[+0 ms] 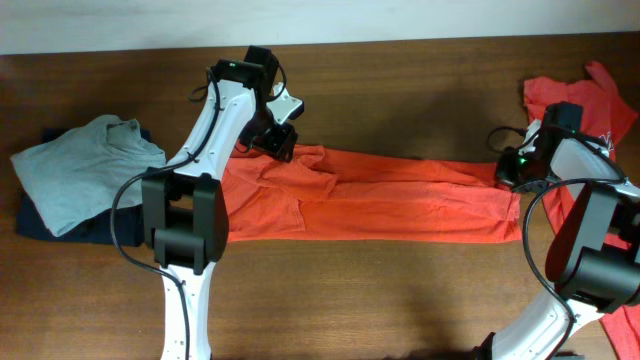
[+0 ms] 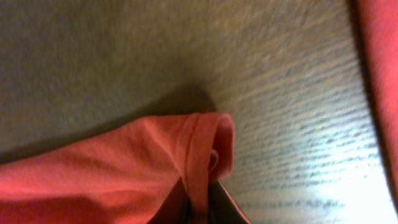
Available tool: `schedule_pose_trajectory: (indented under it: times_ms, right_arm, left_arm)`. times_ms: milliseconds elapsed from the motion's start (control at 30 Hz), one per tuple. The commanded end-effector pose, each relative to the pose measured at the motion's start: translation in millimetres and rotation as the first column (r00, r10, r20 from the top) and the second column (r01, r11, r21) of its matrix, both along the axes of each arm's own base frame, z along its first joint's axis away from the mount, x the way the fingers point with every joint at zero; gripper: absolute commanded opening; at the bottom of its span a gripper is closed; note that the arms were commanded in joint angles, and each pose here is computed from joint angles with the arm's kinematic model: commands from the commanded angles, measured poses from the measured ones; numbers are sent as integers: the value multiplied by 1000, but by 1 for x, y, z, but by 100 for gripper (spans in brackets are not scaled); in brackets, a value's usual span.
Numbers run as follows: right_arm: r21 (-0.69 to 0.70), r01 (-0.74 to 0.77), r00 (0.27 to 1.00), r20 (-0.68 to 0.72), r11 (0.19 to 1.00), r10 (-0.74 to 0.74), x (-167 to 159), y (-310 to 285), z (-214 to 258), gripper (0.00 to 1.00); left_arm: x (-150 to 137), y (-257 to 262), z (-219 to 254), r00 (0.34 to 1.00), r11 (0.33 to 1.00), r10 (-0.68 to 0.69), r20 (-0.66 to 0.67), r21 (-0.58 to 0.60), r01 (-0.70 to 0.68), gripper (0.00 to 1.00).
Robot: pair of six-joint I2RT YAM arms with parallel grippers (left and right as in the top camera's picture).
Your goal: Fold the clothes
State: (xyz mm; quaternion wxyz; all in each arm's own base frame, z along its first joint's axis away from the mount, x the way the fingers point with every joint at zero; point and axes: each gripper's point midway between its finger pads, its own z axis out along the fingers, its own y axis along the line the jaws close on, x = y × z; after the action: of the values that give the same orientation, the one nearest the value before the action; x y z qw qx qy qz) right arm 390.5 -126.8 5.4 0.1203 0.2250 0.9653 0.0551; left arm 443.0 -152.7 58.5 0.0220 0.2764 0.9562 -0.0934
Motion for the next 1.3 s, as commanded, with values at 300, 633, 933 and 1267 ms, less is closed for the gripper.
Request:
schedule_pose_trajectory:
  times_ms: [300, 633, 933, 1267]
  right_arm:
    - [62, 71, 996, 48, 996, -74, 5, -24, 18, 14]
    - [45, 102, 994, 25, 994, -103, -3, -36, 18, 17]
    - [16, 221, 975, 4, 975, -221, -22, -74, 17, 21]
    - [296, 83, 989, 93, 952, -115, -12, -29, 31, 45]
  left_arm:
    - [-3, -4, -18, 1000, 1000, -9, -15, -14, 8, 52]
    - [-29, 13, -92, 998, 999, -4, -55, 53, 7, 1]
    - [-28, 21, -102, 999, 995, 22, -36, 93, -19, 1]
    - [-27, 20, -102, 999, 996, 22, -35, 92, -19, 0]
